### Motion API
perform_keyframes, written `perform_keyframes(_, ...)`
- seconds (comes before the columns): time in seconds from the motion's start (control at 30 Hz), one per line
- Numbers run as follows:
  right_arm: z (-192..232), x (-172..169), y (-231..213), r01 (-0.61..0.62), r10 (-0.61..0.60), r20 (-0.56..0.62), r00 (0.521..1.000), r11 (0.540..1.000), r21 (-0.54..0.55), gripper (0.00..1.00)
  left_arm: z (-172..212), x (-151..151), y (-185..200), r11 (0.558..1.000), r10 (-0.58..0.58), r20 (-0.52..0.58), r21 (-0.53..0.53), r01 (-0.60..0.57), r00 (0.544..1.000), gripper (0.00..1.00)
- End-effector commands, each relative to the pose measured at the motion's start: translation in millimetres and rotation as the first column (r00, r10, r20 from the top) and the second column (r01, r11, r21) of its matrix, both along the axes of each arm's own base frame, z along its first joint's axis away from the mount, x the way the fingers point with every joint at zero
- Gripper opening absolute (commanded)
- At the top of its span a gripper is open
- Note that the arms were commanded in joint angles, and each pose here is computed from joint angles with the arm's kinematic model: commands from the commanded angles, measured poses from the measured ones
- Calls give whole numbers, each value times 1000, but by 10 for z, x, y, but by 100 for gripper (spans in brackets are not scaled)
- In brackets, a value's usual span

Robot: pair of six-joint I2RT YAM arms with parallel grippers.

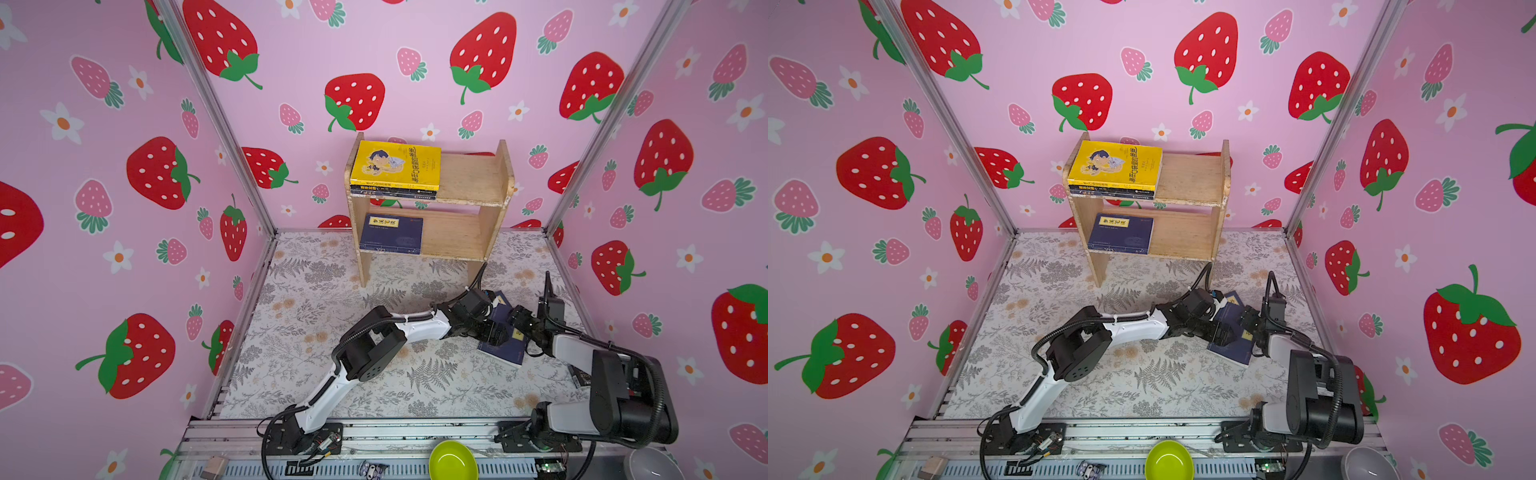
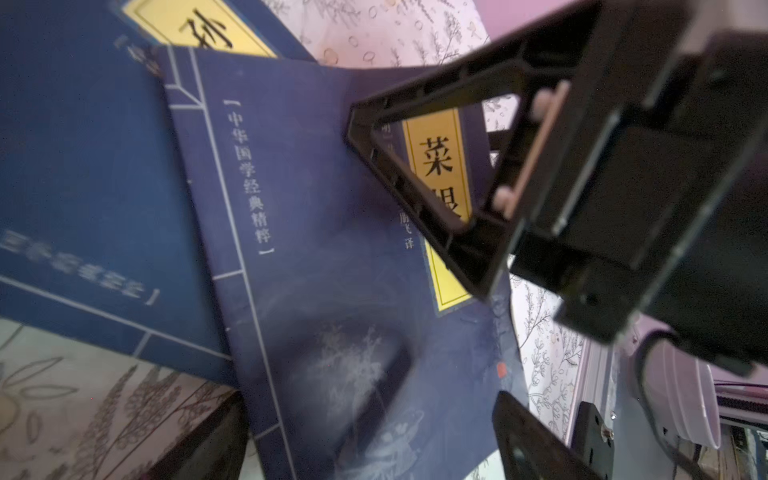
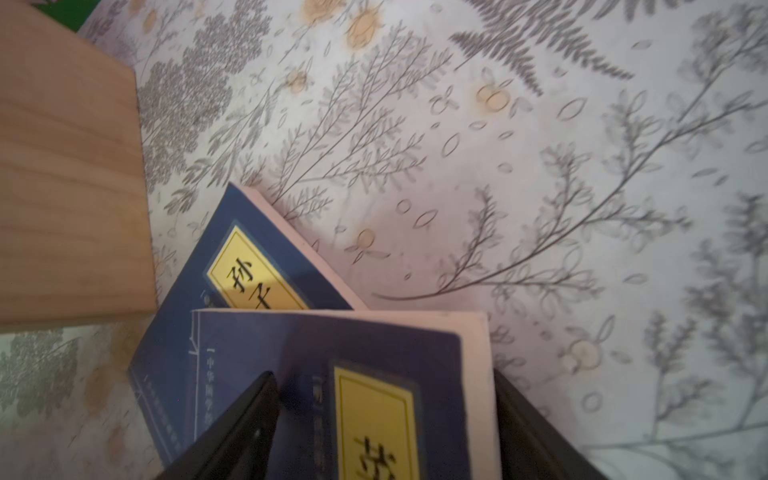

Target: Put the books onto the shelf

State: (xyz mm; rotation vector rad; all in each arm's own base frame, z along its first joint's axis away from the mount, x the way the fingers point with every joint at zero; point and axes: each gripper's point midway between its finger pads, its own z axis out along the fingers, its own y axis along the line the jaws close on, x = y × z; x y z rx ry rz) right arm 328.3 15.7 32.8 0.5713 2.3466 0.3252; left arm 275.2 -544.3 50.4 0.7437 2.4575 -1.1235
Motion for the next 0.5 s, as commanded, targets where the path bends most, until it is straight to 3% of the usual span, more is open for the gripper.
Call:
perform_keyframes(0.0, -245, -381, 185, 22, -15, -131, 991, 998, 53, 78, 13, 29, 150, 998, 61, -38, -4, -61, 997, 92)
perform_keyframes(0.2, -251, -546, 402, -1, 11, -122, 993, 997, 81, 77, 13, 18, 342, 994, 83, -130, -66, -92, 988, 83)
perform_keyframes(0.47, -255, -514, 562, -42, 54, -107, 993, 993, 109, 77, 574, -144, 308, 963, -28, -182, -269, -22, 983, 69)
